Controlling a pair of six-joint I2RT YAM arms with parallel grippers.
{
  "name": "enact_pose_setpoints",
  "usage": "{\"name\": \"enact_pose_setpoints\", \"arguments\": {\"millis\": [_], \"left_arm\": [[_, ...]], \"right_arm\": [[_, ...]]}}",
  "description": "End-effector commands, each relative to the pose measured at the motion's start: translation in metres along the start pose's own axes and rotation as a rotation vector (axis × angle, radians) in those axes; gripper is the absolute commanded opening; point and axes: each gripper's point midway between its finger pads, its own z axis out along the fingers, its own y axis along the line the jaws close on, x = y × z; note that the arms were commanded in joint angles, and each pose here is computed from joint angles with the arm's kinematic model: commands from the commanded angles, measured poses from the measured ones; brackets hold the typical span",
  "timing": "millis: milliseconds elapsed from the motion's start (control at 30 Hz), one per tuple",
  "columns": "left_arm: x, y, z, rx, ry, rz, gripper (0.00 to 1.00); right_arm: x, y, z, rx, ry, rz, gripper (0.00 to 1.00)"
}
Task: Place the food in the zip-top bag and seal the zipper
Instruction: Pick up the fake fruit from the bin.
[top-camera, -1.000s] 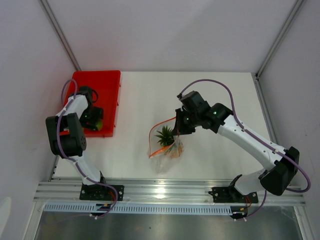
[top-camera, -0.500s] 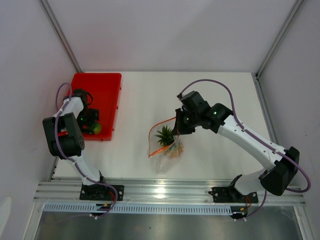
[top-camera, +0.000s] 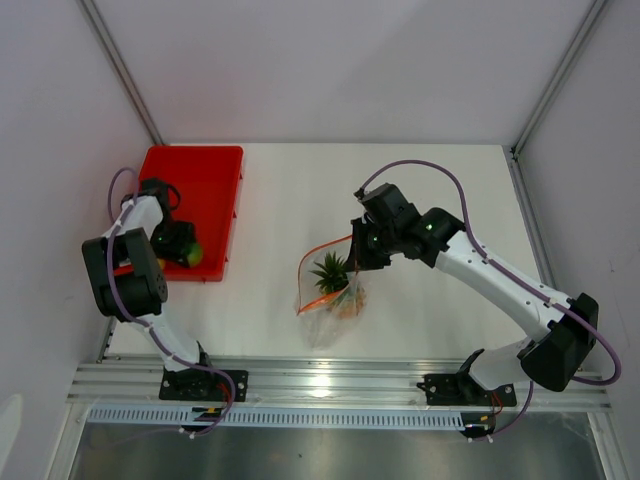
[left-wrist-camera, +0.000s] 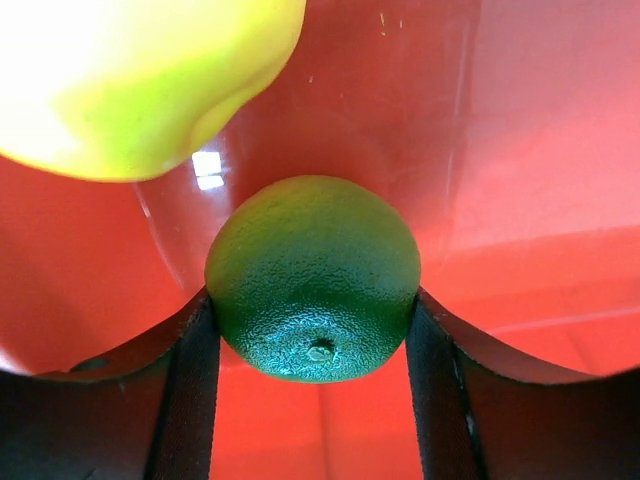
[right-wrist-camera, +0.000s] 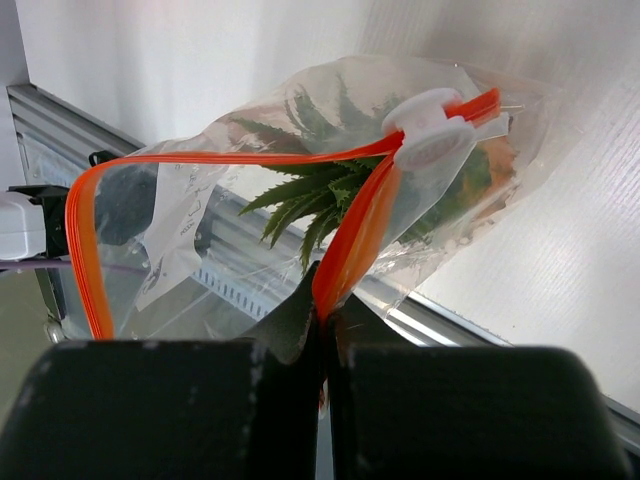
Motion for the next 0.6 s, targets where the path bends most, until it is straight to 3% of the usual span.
{"name": "enact_pose_setpoints", "arguments": {"millis": [0,200,367,433,467,567], "left_arm": [[-0.002,-0.009,-0.035,0.103,-0.071,0.065,0.0],[0.03,-0.016,-0.104,0.286,-0.172,0.228,0.01],[0.097,-0.009,-0.157,0.526,-0.161,0.437,0.01],[0.124,-0.001,-0.194,0.721,-0.166,0.563,0.0],[0.13,-0.012,-0.224,0.874,-0.185,0.582,0.01],[0.171,0.006,-0.3,1.349,-0.159,0.807,0.01]], "right_arm": [[-0.013,0.008,-0.011,-0.031,-0.068,-0.007,0.0],[-0.014,0.0,-0.005,0.005,-0.072,-0.001,0.0],[-0.014,-0.001,-0.001,0.015,-0.066,0.014,0.0],[-0.014,-0.001,-0.002,0.015,-0.074,0.017,0.0],[-0.015,0.0,-0.003,0.015,-0.076,0.018,0.0],[-0.016,-0.002,-0.002,0.022,-0.082,0.023,0.0]]}}
